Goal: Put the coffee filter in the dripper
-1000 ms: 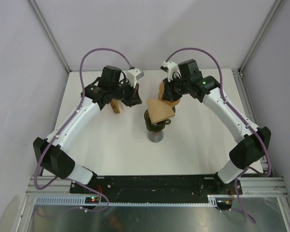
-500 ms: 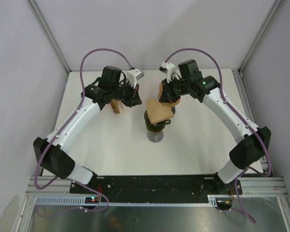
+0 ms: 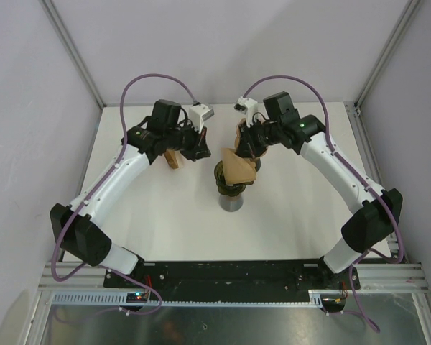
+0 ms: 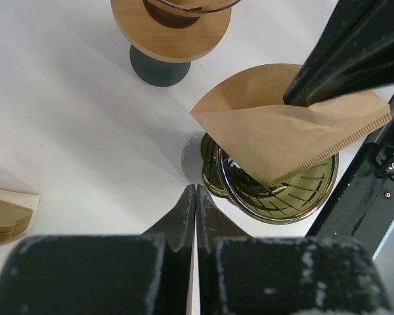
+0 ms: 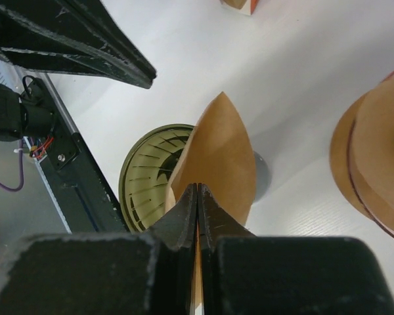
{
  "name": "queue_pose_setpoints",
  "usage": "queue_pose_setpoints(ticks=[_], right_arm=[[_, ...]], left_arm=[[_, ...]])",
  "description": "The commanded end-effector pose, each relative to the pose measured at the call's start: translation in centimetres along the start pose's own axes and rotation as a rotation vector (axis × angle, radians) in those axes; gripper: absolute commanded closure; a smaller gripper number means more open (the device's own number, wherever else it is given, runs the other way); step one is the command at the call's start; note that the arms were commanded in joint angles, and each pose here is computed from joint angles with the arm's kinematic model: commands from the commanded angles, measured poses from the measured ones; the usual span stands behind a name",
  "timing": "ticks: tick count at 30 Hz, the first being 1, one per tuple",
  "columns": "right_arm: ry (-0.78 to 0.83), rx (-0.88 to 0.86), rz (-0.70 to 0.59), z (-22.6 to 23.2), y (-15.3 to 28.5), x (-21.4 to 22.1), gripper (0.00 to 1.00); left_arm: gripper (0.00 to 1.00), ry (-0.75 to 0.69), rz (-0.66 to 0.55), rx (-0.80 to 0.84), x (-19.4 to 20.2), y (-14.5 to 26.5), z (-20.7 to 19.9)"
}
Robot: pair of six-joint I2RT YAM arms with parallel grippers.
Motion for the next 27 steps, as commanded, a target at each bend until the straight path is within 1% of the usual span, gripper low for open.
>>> queue_pose_setpoints(ticks=[1, 7, 20, 27], right_arm=[[0.036, -0.044, -0.007, 2.1, 0.5, 0.0, 1.00], [0.052, -0.011, 0.037, 2.9, -0.6, 0.8, 1.00], [0.109, 0.137, 0.113, 4.0, -1.9, 1.5, 1.00], [0.156, 0.258, 0.201, 4.1, -3.3, 2.5, 1.00]], left_arm=[[1.00, -0.017, -0.030, 0.014, -0.6, 0.4, -0.3], [1.00, -0.018, -0.030, 0.006, -0.6, 0.5, -0.2], [1.00, -0.016, -0.029, 0.000, -0.6, 0.4, -0.1], [1.00, -0.036, -0.060, -0.075, -1.6, 1.3, 0.3]])
Point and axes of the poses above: each gripper's point midway between its finger pads, its own y axis back along the fingers, its own z axis along the line the jaws close on, x = y × z, the point moved 8 cm from there along y, back along the fingers, and after that the axes turned 1 degree about -y, right-handed, at the moved point
